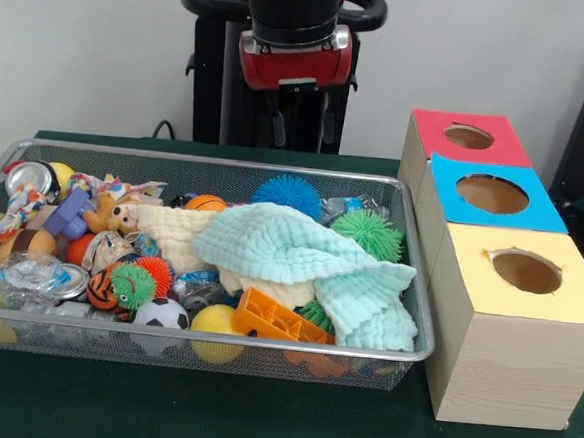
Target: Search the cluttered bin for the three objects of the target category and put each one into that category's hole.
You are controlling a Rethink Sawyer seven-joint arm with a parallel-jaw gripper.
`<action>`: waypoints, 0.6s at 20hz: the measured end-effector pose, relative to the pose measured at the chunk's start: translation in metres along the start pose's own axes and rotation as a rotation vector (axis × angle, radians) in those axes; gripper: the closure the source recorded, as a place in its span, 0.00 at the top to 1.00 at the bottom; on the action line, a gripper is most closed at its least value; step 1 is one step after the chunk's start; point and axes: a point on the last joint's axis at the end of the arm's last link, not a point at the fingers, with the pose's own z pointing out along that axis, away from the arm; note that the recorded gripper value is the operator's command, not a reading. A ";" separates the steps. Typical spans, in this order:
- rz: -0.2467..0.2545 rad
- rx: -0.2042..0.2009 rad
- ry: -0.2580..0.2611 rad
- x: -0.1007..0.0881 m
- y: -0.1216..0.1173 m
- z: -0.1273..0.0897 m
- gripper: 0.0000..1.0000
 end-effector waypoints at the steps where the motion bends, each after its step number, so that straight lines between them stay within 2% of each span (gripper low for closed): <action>1: -0.001 -0.003 -0.003 0.000 0.000 -0.001 1.00; 5: -0.013 -0.022 -0.054 -0.004 -0.012 -0.007 1.00; 9: -0.027 -0.020 -0.097 -0.006 -0.028 -0.011 1.00; 12: -0.039 -0.018 -0.109 -0.006 -0.033 -0.012 1.00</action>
